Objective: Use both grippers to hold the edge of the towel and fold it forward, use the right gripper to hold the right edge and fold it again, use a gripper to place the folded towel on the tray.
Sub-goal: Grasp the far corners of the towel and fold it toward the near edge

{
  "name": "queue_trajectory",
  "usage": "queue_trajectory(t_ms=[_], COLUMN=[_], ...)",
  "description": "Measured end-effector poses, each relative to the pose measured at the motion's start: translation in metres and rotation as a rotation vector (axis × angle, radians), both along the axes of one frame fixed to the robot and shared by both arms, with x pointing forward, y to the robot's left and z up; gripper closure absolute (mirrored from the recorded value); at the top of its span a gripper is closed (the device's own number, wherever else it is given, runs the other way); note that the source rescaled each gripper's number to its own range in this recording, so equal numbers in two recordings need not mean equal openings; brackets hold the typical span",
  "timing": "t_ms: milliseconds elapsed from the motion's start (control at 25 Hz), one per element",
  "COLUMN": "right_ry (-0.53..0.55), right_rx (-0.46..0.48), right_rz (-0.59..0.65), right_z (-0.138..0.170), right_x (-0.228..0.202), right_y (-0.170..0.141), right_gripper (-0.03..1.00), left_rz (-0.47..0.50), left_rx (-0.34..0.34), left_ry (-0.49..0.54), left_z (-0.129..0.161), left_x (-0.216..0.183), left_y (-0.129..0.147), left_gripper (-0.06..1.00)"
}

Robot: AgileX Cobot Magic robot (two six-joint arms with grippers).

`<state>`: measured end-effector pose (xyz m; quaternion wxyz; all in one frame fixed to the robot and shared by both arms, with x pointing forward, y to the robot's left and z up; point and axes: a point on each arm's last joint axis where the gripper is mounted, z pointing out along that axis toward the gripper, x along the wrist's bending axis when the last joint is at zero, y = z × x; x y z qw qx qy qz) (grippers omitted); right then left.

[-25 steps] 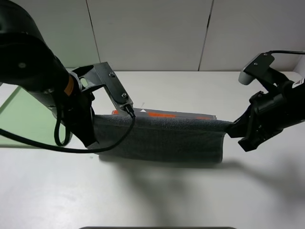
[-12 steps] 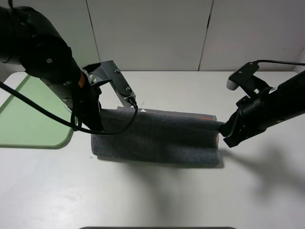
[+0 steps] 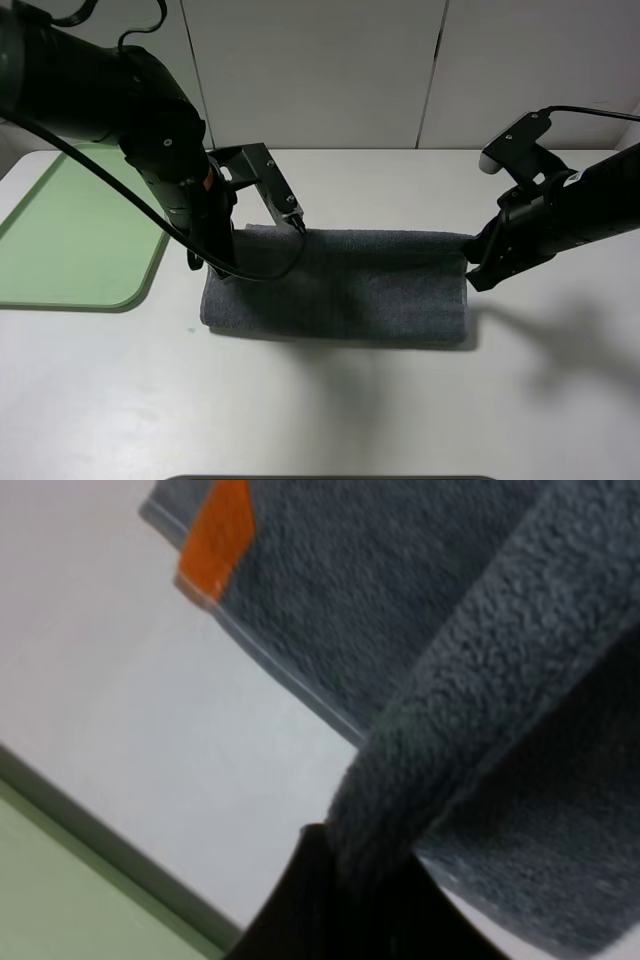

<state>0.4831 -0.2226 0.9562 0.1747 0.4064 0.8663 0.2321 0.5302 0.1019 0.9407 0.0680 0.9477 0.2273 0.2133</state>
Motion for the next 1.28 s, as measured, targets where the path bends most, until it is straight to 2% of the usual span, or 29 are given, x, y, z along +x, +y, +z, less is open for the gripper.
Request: queue_trajectory(t_ms=[360,880,960,1000,1040,1120,1160,1200,1240,1280], right_ry=[-0.067,-0.093,-0.092,-0.091,-0.095,-0.104,-0.108,-0.112,-0.121,-0.130], right_rx=[-0.005,-0.009,-0.011,-0.010,-0.015,-0.020,-0.020,-0.019,-0.019,-0.019], right_rz=[-0.022,-0.034,-0.033,-0.035,-0.032,-0.039,-0.040,-0.043,-0.049,-0.054], right_z=[0.003,0.003,0.002,0.002,0.002,0.002,0.002,0.003,0.003,0.004], right_x=[0.005,0.007,0.006,0.006,0.006,0.007,0.007,0.008,0.008,0.009], right_y=[-0.001,-0.003,-0.003,-0.003,-0.003,-0.005,-0.005,-0.005,-0.006,-0.006], right_gripper=[0.97,0.97,0.97,0.95,0.91,0.69,0.52,0.33,0.20,0.12], left_rz=[0.044,0.042,0.047,0.056,0.067,0.090,0.096,0.097,0.098,0.097], left_rx=[-0.080,-0.094,-0.096,-0.091,-0.070,-0.028,-0.022,-0.027,-0.031,-0.034], left_ry=[-0.062,-0.072,-0.071,-0.067,-0.060,-0.044,-0.042,-0.044,-0.046,-0.048], left_z=[0.006,0.007,0.007,0.007,0.006,0.004,0.003,0.003,0.003,0.003], left_x=[0.022,0.023,0.023,0.023,0.023,0.024,0.025,0.025,0.025,0.025], left_y=[0.009,0.008,0.008,0.009,0.013,0.021,0.023,0.022,0.022,0.022], left_gripper=[0.94,0.94,0.89,0.83,0.72,0.44,0.26,0.14,0.07,0.02])
